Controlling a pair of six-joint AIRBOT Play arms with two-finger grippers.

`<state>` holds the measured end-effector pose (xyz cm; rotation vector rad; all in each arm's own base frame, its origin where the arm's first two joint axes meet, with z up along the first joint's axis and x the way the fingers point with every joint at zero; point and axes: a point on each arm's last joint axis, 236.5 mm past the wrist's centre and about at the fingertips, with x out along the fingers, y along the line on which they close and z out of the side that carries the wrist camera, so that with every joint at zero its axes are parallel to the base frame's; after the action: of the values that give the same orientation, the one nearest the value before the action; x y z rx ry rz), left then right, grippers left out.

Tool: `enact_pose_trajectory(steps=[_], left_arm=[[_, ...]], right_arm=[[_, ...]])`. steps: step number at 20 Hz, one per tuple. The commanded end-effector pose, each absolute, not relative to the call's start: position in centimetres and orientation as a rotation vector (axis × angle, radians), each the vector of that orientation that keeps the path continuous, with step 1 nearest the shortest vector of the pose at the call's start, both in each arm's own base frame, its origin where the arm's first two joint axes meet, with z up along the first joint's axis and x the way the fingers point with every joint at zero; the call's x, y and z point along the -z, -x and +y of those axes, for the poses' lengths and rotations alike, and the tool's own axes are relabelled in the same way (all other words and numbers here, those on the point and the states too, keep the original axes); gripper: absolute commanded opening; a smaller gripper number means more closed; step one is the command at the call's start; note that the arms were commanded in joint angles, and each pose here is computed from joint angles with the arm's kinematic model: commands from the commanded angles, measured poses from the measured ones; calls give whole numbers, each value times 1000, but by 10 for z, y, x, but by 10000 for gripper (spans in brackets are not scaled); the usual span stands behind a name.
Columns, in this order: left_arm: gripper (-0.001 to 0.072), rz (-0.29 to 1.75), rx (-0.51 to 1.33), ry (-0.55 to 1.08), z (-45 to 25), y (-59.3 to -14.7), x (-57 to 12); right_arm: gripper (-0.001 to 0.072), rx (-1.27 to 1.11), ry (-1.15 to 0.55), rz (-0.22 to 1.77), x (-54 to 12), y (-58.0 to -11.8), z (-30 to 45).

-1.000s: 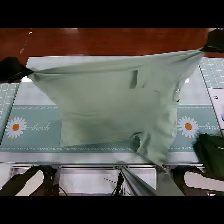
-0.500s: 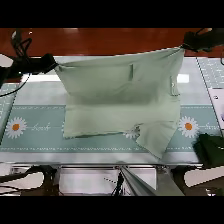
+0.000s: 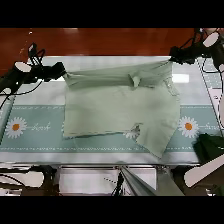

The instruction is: Fold the shirts.

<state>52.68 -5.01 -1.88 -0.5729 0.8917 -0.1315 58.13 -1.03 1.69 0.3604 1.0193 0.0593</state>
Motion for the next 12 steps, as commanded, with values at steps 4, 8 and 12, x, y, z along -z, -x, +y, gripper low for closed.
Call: enact_pose_trajectory(steps=[4, 8, 12], left_arm=[[22, 1172, 258, 592, -72, -467, 41], [22, 1269, 301, 572, -80, -444, 46], [23, 1258, 295, 573, -79, -447, 46]], right_arm=[[42, -92, -322, 1307, 0, -514, -6], [42, -59, -263, 1405, 9, -492, -17], [43, -35, -268, 1414, 10, -490, -20]])
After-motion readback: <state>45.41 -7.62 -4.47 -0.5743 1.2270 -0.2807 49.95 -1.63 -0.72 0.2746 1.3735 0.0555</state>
